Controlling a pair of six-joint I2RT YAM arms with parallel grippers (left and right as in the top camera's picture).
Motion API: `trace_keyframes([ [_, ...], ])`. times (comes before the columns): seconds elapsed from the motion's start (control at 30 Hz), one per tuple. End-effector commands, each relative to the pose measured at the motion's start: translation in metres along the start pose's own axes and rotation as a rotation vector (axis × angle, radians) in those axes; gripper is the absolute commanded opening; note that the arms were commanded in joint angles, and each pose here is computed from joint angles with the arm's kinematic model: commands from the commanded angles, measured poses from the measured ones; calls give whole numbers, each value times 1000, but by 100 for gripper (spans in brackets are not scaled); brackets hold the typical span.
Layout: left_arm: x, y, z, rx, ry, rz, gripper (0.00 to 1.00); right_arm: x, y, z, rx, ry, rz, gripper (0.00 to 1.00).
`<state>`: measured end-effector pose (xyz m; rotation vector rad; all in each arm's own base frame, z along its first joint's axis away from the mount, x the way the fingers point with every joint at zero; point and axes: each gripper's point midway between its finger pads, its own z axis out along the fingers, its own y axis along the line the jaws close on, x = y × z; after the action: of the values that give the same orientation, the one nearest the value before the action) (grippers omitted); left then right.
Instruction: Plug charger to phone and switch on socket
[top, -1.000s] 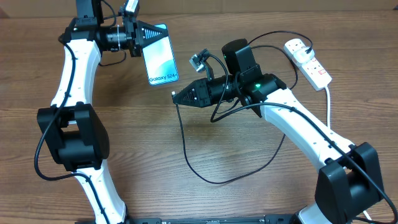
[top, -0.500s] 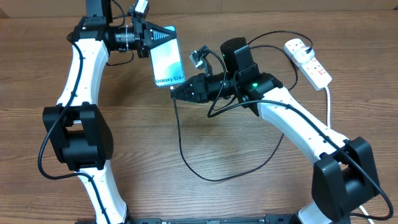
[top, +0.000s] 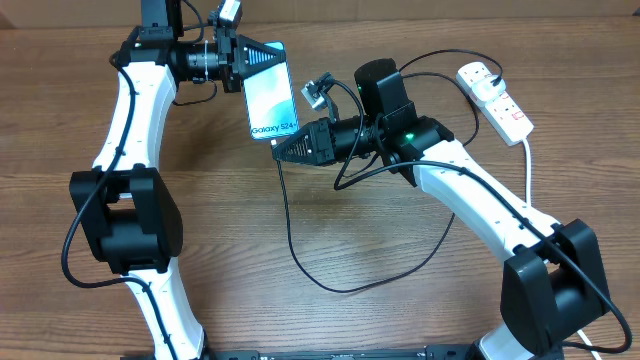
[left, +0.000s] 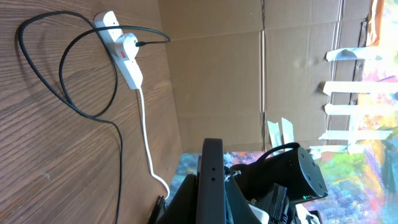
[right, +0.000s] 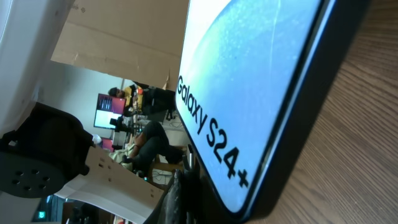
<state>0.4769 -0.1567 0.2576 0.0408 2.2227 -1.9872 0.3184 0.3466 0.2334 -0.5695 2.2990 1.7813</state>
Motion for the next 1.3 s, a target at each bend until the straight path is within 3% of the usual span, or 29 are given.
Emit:
trace_keyframes([
  [0.0,5,-28,-1,41,18,40,4,-2,-4,-6,-6,-7,11,4],
  [1.27,1,-30,3,36,17,10,4,-10,-5,-9,-2,-34,32,4],
])
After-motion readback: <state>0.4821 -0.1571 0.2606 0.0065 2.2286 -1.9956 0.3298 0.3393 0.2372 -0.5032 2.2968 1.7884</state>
